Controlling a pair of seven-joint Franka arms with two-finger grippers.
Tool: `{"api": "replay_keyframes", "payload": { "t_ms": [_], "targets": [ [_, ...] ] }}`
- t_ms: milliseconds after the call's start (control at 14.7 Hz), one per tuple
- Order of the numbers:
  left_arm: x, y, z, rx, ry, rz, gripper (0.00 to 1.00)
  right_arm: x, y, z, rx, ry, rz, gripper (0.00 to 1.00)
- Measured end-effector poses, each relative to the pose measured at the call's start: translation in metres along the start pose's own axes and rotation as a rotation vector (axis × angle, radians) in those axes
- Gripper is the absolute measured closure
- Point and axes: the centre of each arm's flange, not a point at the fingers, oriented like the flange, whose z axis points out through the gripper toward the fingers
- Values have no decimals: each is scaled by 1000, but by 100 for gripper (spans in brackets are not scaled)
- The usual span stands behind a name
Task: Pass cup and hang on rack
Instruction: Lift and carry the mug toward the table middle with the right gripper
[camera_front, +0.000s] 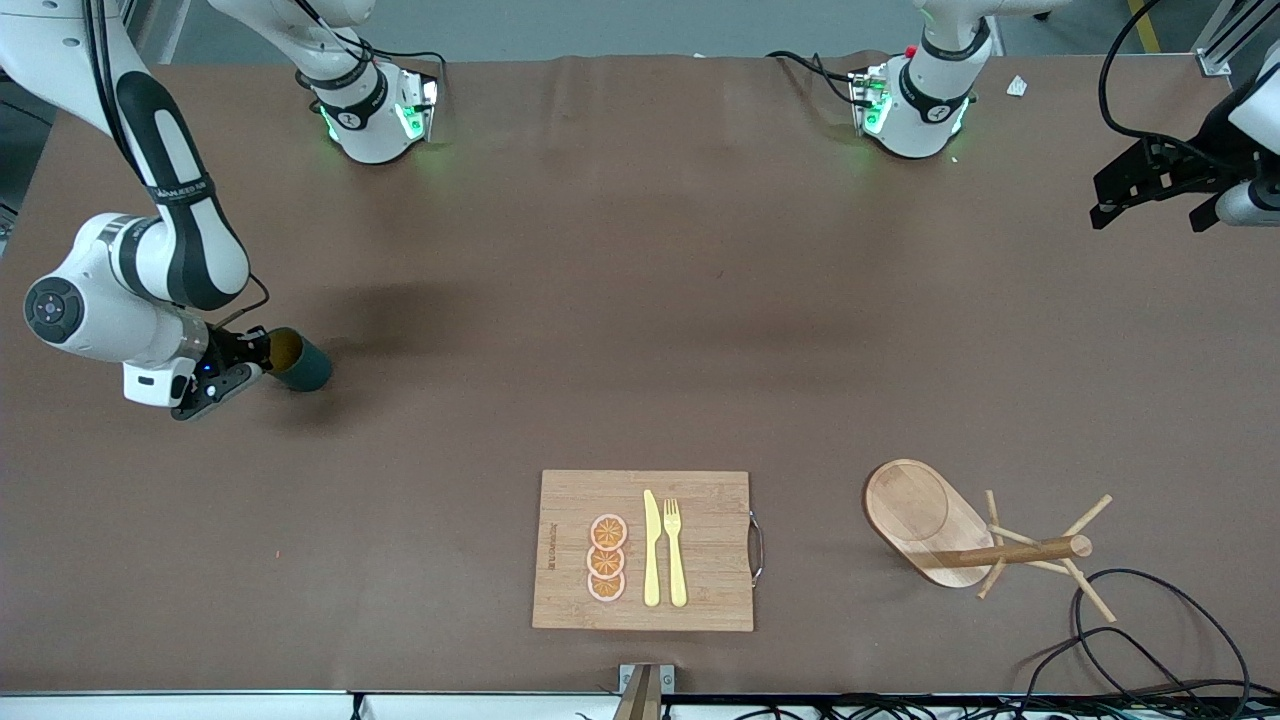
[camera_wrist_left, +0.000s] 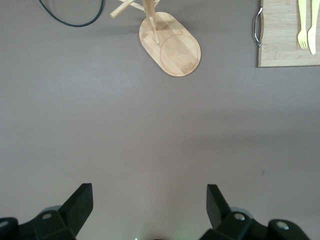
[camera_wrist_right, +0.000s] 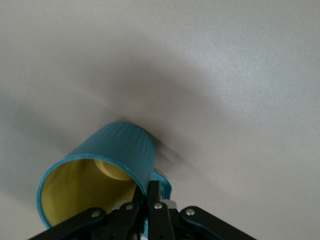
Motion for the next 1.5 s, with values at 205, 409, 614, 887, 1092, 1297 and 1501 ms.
{"api": "replay_keyframes", "payload": {
  "t_ms": [205,409,614,887,1092,1297,1501],
  "targets": [
    [0,0,0,0,-1,0,0,6,-4,-11,32,-32,7,96],
    [0,2,1,0,-3,4,0,29,-29,-40,38,-41,84,96],
    [2,3,5,0,-10,5,0,61,-88,-65,58,-46,202,96],
    [10,3,17,-2,-34,6,0,111,-198,-78,50,-53,387,96],
    [11,3,18,-2,-36,6,0,144,-293,-77,43,-18,502,96],
    [11,3,17,-2,-31,6,0,164,-372,-79,33,34,589,96],
    [13,2,19,-2,-31,5,0,185,-446,-67,27,58,640,96]
  ]
}}
